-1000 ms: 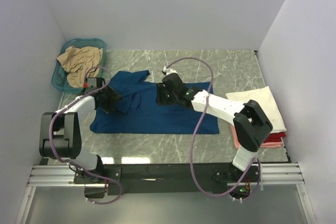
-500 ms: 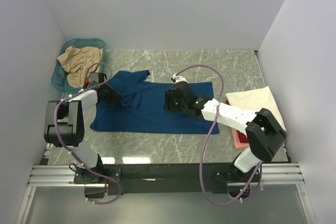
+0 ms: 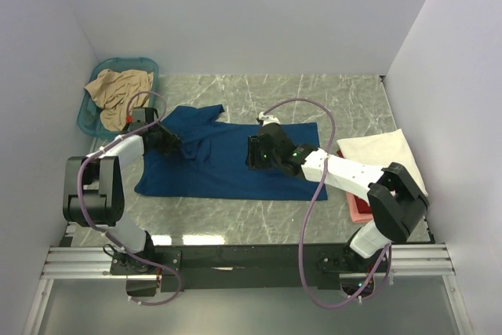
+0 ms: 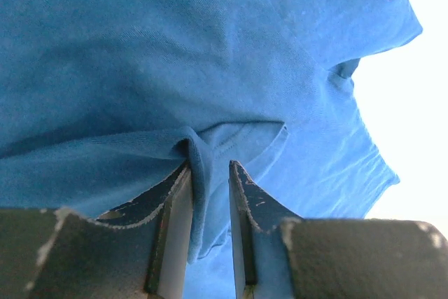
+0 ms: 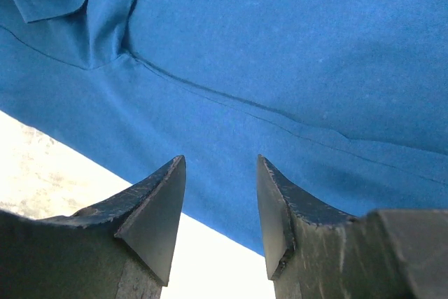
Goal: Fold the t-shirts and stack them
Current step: Fold the tshirt
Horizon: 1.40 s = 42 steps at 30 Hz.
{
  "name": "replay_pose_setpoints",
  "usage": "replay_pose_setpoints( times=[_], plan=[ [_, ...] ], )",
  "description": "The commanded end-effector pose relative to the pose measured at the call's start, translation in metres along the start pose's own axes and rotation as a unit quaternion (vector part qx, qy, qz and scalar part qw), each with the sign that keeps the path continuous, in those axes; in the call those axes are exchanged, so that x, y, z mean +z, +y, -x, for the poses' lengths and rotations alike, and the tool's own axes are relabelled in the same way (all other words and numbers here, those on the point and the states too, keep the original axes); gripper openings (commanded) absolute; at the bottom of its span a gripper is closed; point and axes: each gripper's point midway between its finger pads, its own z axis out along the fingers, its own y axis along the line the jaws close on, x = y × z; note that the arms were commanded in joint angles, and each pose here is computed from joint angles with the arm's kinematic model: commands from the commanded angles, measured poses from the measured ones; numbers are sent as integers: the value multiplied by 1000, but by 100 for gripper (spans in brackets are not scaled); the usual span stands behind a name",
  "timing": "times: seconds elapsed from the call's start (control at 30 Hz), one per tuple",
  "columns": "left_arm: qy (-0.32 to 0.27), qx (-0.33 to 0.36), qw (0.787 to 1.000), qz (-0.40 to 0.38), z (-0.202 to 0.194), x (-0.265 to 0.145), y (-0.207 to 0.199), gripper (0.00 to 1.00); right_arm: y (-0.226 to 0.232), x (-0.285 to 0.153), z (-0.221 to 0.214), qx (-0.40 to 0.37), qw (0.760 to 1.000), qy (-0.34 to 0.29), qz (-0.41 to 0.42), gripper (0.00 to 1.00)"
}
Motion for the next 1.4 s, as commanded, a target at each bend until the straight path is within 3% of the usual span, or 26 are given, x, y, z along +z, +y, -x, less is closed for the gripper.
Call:
replay_pose_setpoints(
  times=[0.0, 0.7, 1.07, 1.37],
  plan=[
    [-1, 14, 999, -35, -4, -15, -25, 32, 10, 1, 14, 3, 1000, -23, 12, 52],
    [5, 26, 1000, 11, -28, -5, -6, 32, 16, 11, 10, 5, 1000, -9, 21, 51],
    [1, 26, 1000, 3, -17, 3, -23, 7, 18, 11, 12, 4, 1000, -6, 22, 51],
    [-11, -13, 1000, -26, 5, 2, -33, 6, 18, 11, 13, 2, 1000, -5, 20, 51]
  ],
)
